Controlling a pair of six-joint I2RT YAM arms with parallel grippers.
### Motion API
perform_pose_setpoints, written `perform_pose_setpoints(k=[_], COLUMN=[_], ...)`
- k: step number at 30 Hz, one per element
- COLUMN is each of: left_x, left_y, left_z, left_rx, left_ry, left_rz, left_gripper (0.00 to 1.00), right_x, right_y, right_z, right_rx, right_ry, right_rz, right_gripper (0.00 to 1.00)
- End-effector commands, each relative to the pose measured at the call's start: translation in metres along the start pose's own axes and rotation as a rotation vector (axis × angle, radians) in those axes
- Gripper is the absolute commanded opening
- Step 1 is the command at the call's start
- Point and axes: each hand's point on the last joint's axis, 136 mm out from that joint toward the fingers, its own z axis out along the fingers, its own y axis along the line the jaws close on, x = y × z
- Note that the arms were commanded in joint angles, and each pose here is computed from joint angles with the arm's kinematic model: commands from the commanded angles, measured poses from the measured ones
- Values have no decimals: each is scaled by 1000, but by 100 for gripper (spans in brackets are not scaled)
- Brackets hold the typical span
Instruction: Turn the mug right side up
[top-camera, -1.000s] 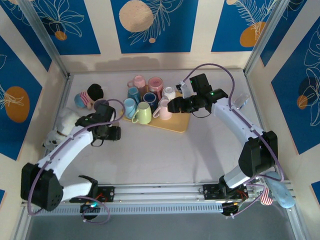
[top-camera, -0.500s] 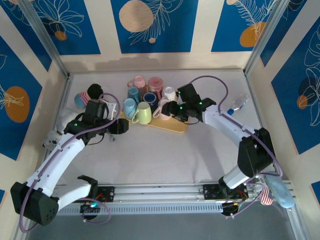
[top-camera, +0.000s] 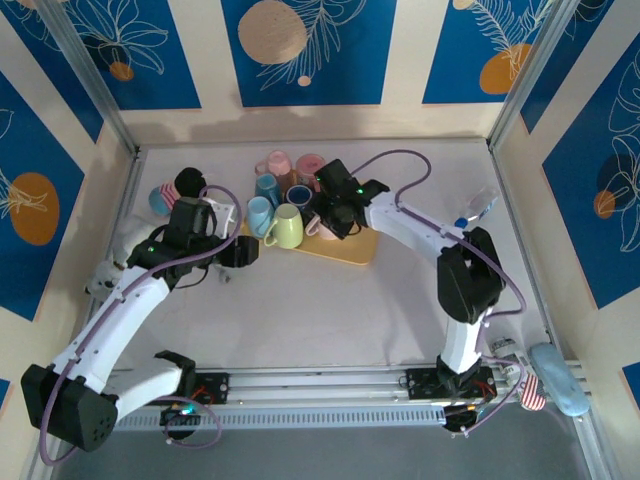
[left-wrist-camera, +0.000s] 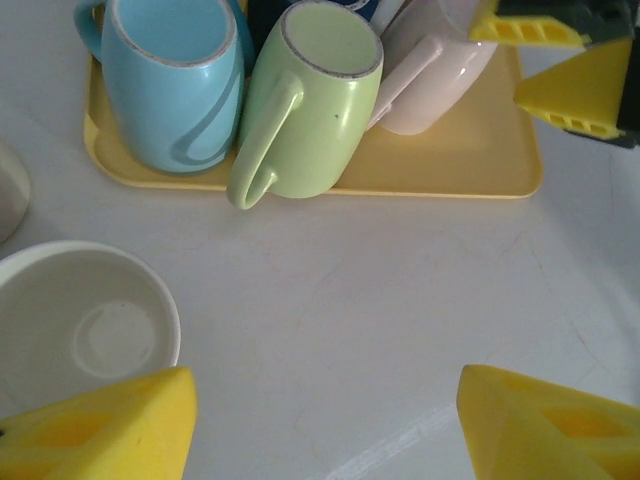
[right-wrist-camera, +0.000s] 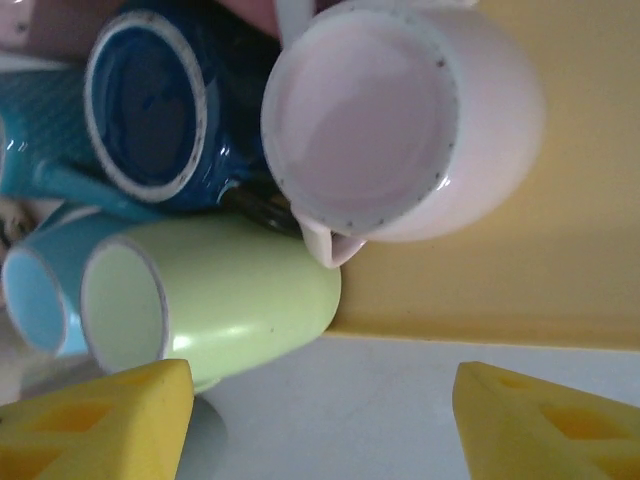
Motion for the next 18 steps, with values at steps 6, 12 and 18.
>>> perform_pose_setpoints(k=[6,12,18], left_x=[-2,-2,-3], left_y=[1,0,-1], left_z=[-10,-9,-10], left_rx=[-2,6,10], left_ry=[-17,-19,-21], left_rz=[51,50,51], left_gripper=[70,70,70], right_x=[1,-1,-7], right_y=[-23,-20,-14], right_z=[15,26,38], right_rx=[286,307,303], right_ry=[-108,-131,-144], right_rz=[167,181,162], right_gripper=[70,70,69])
